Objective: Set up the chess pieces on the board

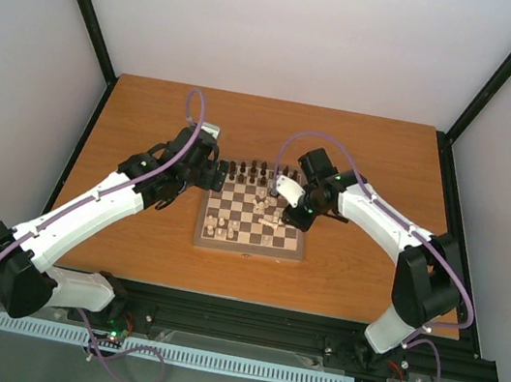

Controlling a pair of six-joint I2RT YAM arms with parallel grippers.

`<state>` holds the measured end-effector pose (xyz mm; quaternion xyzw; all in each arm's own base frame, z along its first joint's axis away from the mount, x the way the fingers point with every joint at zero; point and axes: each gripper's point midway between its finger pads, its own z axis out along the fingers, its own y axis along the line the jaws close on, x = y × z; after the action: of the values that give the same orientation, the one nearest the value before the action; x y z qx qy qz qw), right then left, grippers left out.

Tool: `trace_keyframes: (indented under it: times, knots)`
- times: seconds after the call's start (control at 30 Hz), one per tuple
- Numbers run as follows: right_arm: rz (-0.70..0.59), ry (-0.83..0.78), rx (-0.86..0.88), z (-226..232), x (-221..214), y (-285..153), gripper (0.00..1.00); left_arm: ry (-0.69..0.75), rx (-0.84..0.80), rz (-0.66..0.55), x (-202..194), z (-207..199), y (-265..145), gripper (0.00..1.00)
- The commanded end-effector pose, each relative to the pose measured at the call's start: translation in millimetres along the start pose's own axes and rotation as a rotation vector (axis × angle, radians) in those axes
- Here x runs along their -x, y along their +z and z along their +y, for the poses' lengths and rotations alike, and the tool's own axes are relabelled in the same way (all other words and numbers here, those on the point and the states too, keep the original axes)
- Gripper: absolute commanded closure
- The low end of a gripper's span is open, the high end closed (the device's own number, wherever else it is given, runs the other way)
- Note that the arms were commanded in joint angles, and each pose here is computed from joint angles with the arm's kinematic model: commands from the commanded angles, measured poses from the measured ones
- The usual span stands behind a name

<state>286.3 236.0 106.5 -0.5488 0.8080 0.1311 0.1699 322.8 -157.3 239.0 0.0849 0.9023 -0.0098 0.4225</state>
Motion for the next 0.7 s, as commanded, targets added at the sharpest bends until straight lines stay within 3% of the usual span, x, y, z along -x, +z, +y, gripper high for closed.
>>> trace_keyframes:
  times: [0.0,0.67]
  knots:
    - [0.013,-0.007,0.014,-0.6,-2.2,15.5,0.74,0.008,-0.014,-0.026,14.3,-1.6,-7.6,0.00]
    - [0.073,-0.054,0.079,12.7,5.4,54.0,0.78,0.012,-0.015,-0.022,13.5,-2.2,-6.5,0.00]
